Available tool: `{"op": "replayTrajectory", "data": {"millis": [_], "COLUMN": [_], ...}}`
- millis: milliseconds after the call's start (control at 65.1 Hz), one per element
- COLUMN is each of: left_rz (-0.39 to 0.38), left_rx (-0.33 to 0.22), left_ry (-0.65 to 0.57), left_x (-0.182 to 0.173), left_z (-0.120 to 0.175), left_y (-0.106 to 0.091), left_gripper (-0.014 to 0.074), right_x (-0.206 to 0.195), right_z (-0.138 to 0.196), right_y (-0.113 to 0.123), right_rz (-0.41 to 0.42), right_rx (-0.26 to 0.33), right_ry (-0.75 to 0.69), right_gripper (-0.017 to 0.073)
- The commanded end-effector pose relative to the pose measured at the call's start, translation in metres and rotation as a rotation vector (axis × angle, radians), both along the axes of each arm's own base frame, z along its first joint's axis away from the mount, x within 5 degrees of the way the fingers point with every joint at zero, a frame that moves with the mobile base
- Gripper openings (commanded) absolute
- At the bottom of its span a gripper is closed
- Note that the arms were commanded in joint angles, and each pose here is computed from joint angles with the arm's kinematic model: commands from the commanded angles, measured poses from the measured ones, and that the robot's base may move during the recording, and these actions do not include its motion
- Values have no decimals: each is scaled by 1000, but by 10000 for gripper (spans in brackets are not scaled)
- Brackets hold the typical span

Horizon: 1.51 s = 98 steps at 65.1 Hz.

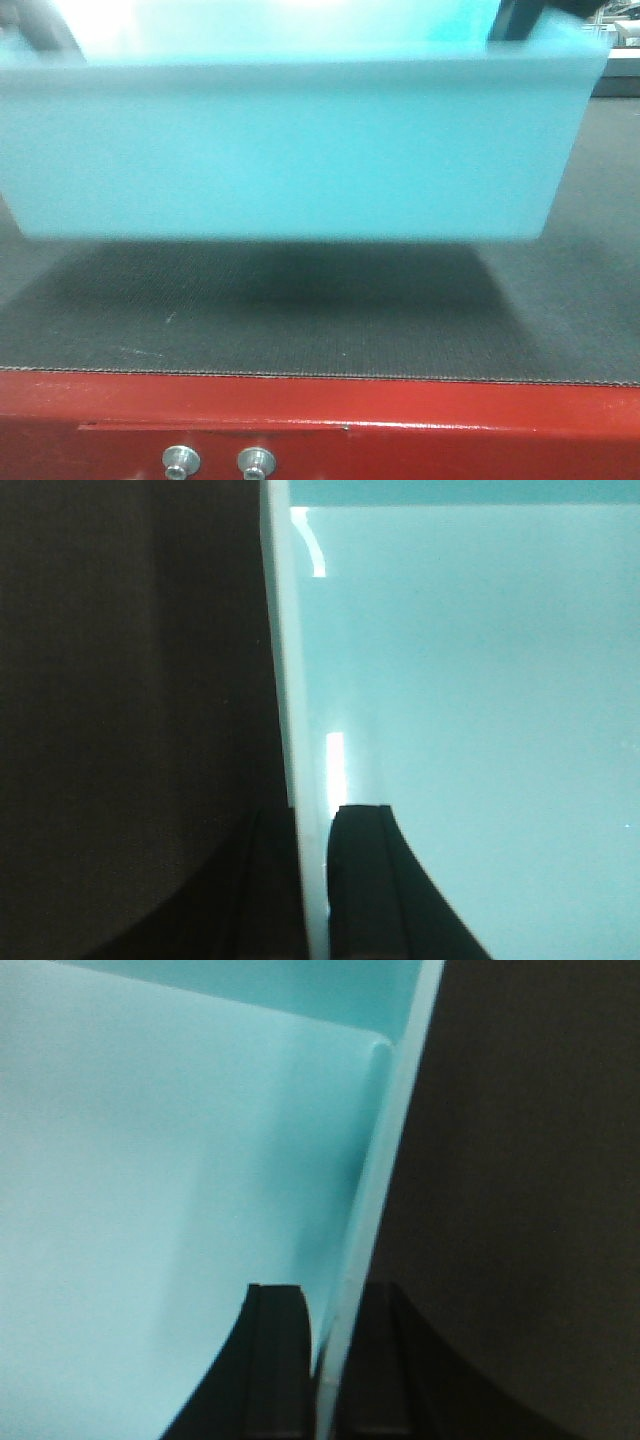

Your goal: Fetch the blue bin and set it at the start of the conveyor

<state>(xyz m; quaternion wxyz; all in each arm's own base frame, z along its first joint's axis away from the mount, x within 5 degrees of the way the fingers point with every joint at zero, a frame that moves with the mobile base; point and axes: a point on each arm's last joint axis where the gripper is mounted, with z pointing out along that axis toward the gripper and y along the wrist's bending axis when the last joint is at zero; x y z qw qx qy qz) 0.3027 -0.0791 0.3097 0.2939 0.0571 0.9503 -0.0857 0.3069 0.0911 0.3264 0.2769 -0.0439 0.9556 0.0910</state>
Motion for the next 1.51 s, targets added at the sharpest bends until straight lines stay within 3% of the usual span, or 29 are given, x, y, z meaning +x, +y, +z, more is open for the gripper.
{"op": "replayTrajectory", "data": {"millis": [0, 200, 261, 323, 507, 568, 768, 891, 1045, 1229, 1275, 1490], "left_rz": [-18, -21, -26, -28, -34, -34, -21, 16, 95, 185, 193, 185], "left_rx": [78, 95, 112, 120, 138, 139, 130, 119, 145, 179, 182, 178], "left_ry": [-33, 20, 29, 37, 29, 31, -9, -79, -160, -178, -176, -170], "left_x": [13, 29, 31, 32, 32, 31, 18, 3, -15, -31, -34, -54], "left_z": [-12, -39, -43, -46, -45, -44, -20, 7, 34, 30, 23, -10], "left_y": [5, 2, 2, 2, 3, 4, 10, 24, 53, 82, 86, 85], "left_gripper": [-111, -93, -30, 64, 495, 632, 475, 382, 196, -111, -111, -111], "right_x": [13, 33, 36, 38, 39, 40, 32, 20, 10, -3, -6, -34], "right_z": [-13, -44, -51, -55, -54, -52, -25, -1, 16, 9, 4, -30], "right_y": [-7, -2, -1, 0, 0, 0, -4, -17, -51, -84, -87, -93], "right_rz": [29, 33, 34, 34, 34, 34, 25, -7, -105, -206, -217, -215], "right_rx": [-111, -122, -126, -129, -127, -126, -113, -100, -99, -102, -103, -143], "right_ry": [-25, 19, 36, 47, 40, 34, -19, -71, -91, -96, -95, -88], "right_gripper": [-152, -137, -52, 46, 526, 573, 545, 475, 240, -122, -168, -162]}}
